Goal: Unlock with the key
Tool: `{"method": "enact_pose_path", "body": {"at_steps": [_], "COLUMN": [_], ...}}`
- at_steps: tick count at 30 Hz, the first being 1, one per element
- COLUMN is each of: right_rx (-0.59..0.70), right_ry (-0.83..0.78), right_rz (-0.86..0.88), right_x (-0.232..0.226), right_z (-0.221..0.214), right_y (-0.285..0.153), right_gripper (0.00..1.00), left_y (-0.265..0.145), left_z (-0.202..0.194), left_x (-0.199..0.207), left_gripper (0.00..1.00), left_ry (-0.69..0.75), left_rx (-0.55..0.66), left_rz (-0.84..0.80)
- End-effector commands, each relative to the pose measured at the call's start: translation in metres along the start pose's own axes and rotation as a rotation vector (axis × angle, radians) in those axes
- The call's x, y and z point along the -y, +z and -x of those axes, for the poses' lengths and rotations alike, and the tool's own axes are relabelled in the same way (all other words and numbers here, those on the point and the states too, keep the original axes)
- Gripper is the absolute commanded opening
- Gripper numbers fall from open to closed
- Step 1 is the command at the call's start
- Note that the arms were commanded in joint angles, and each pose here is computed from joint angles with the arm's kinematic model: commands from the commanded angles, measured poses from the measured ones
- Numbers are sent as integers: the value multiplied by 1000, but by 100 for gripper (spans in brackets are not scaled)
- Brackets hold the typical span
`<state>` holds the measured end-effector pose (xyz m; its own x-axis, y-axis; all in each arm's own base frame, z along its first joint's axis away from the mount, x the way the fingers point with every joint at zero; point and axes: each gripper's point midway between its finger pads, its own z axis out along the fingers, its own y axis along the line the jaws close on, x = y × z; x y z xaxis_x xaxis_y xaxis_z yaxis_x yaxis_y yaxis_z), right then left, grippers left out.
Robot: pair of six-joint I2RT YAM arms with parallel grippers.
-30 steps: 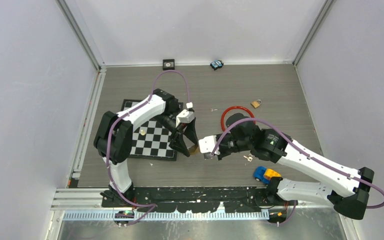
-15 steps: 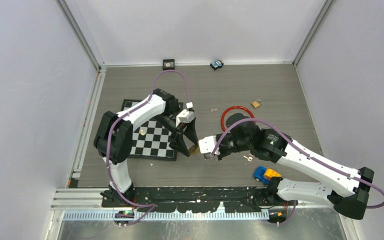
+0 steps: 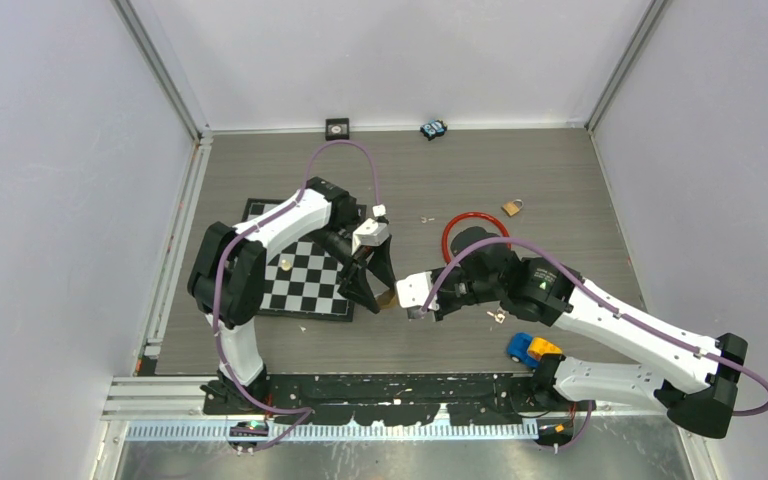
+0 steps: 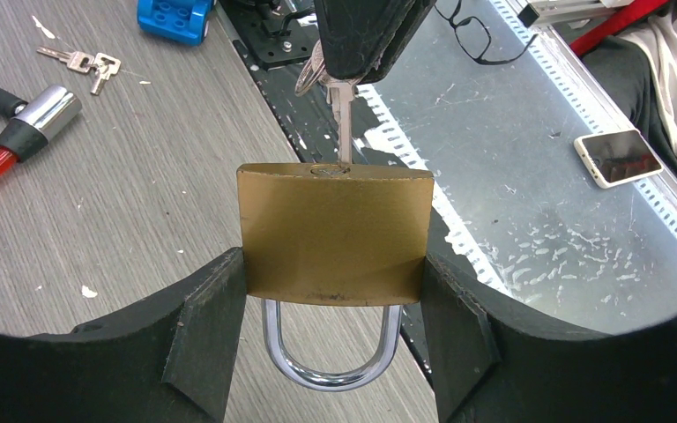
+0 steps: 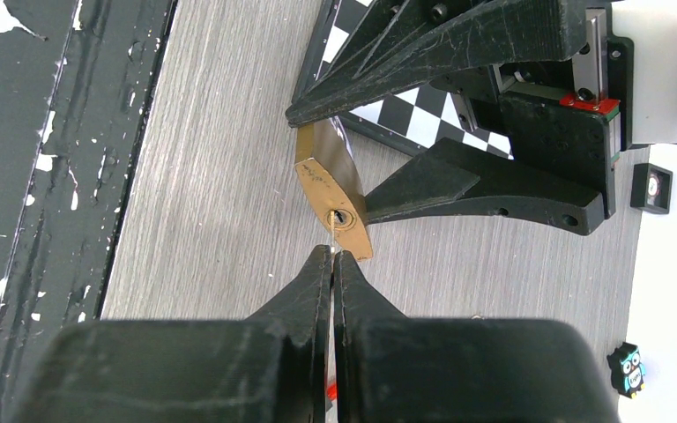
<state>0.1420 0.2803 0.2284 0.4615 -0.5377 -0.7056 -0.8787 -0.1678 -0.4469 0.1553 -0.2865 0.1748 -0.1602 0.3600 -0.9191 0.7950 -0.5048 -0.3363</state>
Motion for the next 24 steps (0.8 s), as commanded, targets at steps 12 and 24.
{"method": "enact_pose_path", "body": {"at_steps": [12,24], "right_rx": [42,25], "right_ry": [95,27], "right_rz": [-54,-42], "right_x": [17,9], "right_z": [17,3], "right_y": [8,5], "right_gripper": [1,1], "left_y": [0,1], "left_z": [32,33], "left_x": [15,16], "left_gripper": [0,0], "left_ry": [-67,-73], "left_rx": [98,107], "left_rz": [-8,-8]}}
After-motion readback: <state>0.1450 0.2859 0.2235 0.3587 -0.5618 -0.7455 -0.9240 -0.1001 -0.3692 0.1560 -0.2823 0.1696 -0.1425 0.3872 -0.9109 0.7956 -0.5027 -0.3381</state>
